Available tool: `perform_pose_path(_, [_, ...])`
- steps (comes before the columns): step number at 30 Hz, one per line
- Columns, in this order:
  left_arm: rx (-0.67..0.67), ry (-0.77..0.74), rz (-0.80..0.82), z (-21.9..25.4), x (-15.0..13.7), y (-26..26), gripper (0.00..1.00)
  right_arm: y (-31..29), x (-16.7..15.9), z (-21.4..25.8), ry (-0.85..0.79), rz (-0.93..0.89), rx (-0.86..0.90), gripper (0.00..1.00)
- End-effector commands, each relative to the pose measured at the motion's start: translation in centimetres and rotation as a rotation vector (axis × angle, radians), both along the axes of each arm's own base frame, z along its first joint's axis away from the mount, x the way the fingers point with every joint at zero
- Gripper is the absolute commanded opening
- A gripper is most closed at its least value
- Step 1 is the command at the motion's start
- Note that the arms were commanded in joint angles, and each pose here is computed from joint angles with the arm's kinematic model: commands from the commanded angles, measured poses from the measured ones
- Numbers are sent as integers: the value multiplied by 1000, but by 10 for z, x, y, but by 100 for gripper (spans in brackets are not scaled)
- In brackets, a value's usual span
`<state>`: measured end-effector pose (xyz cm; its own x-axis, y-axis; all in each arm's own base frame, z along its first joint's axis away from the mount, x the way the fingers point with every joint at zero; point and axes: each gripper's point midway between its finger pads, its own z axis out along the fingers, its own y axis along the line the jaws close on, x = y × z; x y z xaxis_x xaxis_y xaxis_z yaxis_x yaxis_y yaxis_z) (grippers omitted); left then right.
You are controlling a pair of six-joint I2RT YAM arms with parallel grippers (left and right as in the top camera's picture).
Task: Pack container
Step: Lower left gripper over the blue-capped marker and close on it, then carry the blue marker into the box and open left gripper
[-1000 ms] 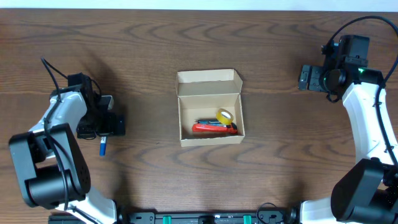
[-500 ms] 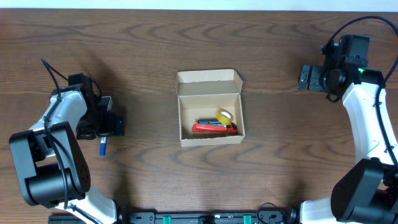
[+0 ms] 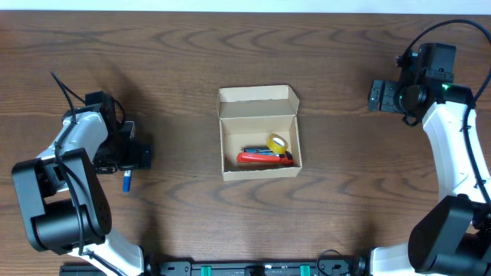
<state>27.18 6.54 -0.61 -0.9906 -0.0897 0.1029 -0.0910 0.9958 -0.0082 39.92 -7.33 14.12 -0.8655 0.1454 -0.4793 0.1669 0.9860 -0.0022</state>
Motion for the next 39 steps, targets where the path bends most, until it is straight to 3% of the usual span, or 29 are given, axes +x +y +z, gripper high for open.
perform_pose_path(1, [21, 42, 14, -8, -8, 4, 97, -1, 2, 1, -2, 13, 0, 99])
perform_pose_path(3, [15, 41, 14, -8, -7, 3, 92, -1, 2, 1, -2, 13, 0, 99])
perform_pose_path(9, [-14, 37, 25, -8, -7, -2, 40, -1, 2, 1, -2, 13, 0, 99])
perform_pose_path(11, [-9, 35, 57, -8, -6, -2, 35, 0, 2, 1, -2, 14, 1, 99])
perform_pose_path(15, [-3, 36, 112, -8, -6, -2, 6, 0, 2, 1, -1, 14, 1, 99])
perform_pose_path(18, [1, 38, 160, -8, -6, -2, 6, 0, 2, 1, -2, 14, 1, 99])
perform_pose_path(22, [-99, 7, 172, -2, 0, -20, 6, 0, 2, 1, -2, 14, 0, 99])
perform_pose_path(28, [-300, -194, 26, 45, 34, -65, 6, -1, 2, 1, -2, 14, 0, 99])
perform_pose_path(34, [-376, -444, -315, 123, 63, -129, 6, -1, 2, 1, -2, 14, 0, 99])
perform_pose_path(39, [-392, -573, -853, 170, 47, -204, 6, -1, 2, 1, -2, 17, -2, 99])
